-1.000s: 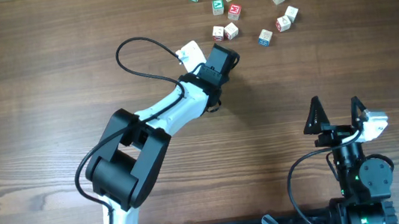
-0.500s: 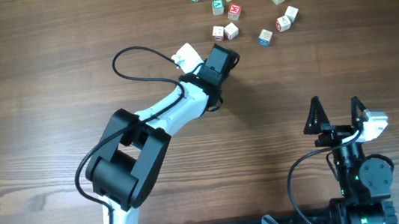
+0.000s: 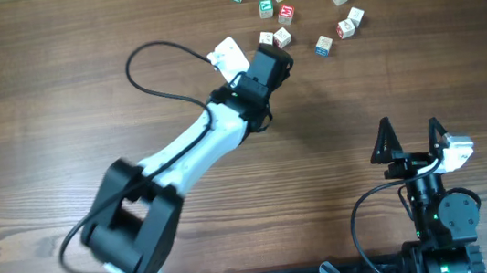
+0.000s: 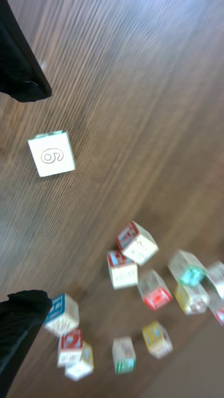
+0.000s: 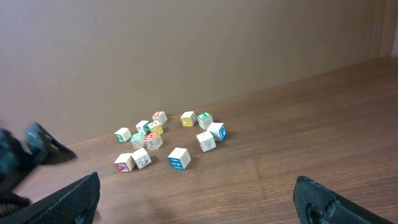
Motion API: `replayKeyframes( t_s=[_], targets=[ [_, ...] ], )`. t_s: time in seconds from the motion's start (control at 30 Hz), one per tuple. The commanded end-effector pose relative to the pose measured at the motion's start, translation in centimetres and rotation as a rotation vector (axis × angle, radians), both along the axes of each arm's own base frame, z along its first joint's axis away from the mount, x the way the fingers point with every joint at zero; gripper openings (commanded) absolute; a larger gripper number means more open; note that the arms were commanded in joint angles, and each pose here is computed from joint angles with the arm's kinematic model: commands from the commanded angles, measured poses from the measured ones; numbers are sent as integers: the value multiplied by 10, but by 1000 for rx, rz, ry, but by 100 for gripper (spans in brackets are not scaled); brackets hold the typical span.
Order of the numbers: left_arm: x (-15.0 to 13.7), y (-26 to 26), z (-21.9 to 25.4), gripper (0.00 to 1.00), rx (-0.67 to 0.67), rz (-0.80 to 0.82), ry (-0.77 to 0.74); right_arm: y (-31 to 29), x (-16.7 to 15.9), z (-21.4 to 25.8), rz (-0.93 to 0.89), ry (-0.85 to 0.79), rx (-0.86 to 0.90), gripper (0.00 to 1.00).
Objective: Form a circle
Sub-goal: 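Release the 6 block and lift the left gripper back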
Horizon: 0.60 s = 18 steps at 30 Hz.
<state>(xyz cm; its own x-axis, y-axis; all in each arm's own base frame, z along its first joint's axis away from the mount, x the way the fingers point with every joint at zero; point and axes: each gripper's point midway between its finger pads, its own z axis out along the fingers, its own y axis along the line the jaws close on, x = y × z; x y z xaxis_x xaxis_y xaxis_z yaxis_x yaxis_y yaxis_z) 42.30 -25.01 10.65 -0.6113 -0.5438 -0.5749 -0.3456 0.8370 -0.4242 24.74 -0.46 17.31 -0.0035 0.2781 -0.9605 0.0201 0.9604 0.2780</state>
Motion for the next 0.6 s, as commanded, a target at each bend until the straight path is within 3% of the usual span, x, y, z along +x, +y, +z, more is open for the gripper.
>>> replayKeyframes(
  t_s=[0.0, 0.13, 0.27, 0.57],
  targets=[
    [-8, 32, 49, 100, 113, -54, -47, 3, 0, 2, 15, -9, -17, 100],
    [-32, 59, 90, 100, 180, -90, -55, 2, 0, 2, 15, -10, -17, 100],
    [-74, 109, 130, 100, 267, -29, -49, 2, 0, 2, 15, -10, -17, 100],
    [-159, 187, 144, 100, 409, 2, 122, 3, 0, 2, 15, -10, -17, 100]
  ],
)
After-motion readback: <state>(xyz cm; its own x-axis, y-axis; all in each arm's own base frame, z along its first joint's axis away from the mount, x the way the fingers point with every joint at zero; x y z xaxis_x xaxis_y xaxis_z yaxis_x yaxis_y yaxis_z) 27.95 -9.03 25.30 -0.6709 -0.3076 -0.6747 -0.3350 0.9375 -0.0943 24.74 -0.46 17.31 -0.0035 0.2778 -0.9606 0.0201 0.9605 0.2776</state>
